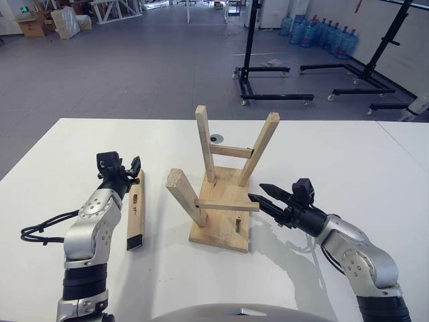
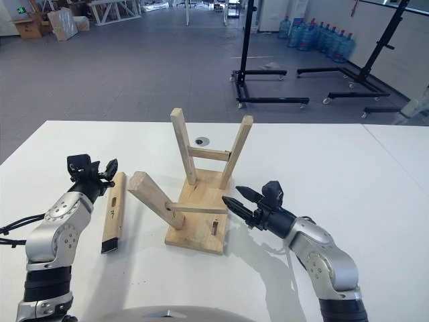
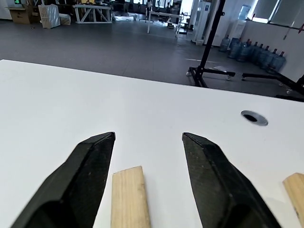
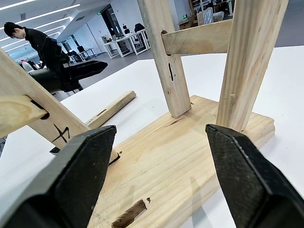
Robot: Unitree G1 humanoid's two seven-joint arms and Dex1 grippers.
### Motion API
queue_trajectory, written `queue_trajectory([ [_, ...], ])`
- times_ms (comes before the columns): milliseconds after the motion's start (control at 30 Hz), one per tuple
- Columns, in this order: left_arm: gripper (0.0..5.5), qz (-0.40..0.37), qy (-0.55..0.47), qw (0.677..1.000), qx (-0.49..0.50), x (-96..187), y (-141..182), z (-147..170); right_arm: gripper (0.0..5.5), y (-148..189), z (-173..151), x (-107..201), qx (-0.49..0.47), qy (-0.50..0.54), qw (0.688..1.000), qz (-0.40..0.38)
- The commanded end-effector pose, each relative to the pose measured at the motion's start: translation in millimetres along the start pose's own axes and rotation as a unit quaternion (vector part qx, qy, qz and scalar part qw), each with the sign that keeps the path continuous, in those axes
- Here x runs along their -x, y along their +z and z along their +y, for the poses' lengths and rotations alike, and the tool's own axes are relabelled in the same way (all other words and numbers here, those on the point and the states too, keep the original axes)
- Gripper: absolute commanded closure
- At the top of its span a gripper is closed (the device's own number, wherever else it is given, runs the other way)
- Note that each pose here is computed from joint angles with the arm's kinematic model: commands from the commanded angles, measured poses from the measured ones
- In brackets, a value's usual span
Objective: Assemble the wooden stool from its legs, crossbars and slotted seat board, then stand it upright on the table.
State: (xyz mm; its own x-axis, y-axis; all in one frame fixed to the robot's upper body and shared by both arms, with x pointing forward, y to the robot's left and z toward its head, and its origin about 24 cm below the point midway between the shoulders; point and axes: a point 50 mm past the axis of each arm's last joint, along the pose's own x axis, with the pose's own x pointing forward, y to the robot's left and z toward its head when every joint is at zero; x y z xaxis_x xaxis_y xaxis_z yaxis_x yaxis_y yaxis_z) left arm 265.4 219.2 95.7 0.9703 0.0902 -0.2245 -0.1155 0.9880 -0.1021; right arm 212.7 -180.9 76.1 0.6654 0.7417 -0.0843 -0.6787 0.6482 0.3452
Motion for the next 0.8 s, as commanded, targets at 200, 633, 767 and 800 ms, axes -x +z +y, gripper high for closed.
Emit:
queue_trajectory([
  [200,2.2,0.164,0.064,0.984,-0.027,26,-33,-7,2.04,-6,8,-2,0.005,0.001,1.0,0.009],
  [633,2.57,0.3,0.07,0.951,-0.008,54,-78,-2,2.04,-10,13,-3,-0.005,-0.001,1.0,0.004],
  [767,3.13,0.319,0.058,0.946,-0.01,59,-86,-3,2.04,-10,16,-5,-0.005,-0.002,1.0,0.002],
  [800,3.32,0.322,0.057,0.945,-0.009,60,-88,-3,2.04,-10,16,-5,-0.005,-0.002,1.0,0.002],
])
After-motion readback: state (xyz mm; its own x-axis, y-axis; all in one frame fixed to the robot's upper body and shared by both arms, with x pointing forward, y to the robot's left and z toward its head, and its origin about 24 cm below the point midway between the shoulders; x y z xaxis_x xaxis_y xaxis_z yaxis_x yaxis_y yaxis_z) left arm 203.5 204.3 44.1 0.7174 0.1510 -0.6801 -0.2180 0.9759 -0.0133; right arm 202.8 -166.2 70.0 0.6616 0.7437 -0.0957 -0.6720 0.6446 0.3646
